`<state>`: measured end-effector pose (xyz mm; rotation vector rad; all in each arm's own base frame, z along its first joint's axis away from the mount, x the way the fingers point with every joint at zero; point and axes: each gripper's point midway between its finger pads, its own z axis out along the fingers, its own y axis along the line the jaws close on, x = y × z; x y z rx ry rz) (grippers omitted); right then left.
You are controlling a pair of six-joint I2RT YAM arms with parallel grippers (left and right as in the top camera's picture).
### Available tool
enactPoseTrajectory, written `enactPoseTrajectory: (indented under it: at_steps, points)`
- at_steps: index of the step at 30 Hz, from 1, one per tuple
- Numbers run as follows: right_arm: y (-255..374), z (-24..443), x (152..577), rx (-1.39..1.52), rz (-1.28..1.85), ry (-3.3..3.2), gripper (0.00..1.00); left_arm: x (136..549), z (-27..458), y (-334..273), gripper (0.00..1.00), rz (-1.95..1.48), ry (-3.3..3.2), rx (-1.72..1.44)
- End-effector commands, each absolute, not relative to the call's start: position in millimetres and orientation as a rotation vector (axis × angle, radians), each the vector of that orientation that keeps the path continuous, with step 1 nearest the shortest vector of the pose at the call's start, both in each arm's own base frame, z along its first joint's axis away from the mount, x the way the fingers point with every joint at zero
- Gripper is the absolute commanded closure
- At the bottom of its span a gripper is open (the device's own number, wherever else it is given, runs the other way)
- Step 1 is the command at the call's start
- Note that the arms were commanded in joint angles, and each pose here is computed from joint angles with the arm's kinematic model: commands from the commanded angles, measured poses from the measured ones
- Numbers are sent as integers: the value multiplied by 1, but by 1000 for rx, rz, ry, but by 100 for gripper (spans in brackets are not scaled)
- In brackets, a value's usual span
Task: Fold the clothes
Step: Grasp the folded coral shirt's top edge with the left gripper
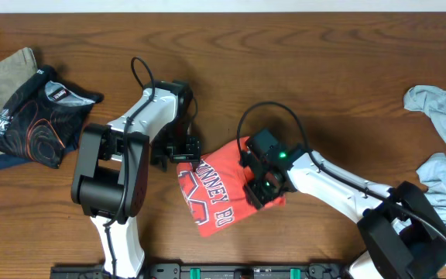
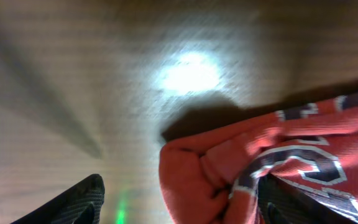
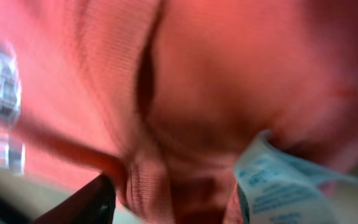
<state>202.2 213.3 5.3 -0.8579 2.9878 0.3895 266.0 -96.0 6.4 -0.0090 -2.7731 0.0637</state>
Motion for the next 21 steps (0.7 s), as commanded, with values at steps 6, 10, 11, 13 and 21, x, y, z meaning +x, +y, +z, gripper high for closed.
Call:
enactPoseTrajectory:
  at_steps: [6, 10, 11, 13, 21]
  points:
    - [174, 6, 308, -566, 22, 2701, 36, 226, 18, -96, 13, 40, -2570, 163]
    - [173, 13, 321, -554, 28, 2663, 29, 226, 25, -103, 13, 118, -2566, 190]
    - [171, 14, 320, -556, 23, 2673, 25, 229, 28, -102, 13, 126, -2582, 194]
    - [168, 17, 315, -562, 5, 2696, 21, 238, 34, -102, 13, 148, -2627, 202]
    - [154, 69, 311, -522, -36, 2620, 9, 297, 81, -110, 3, 335, -2978, 83]
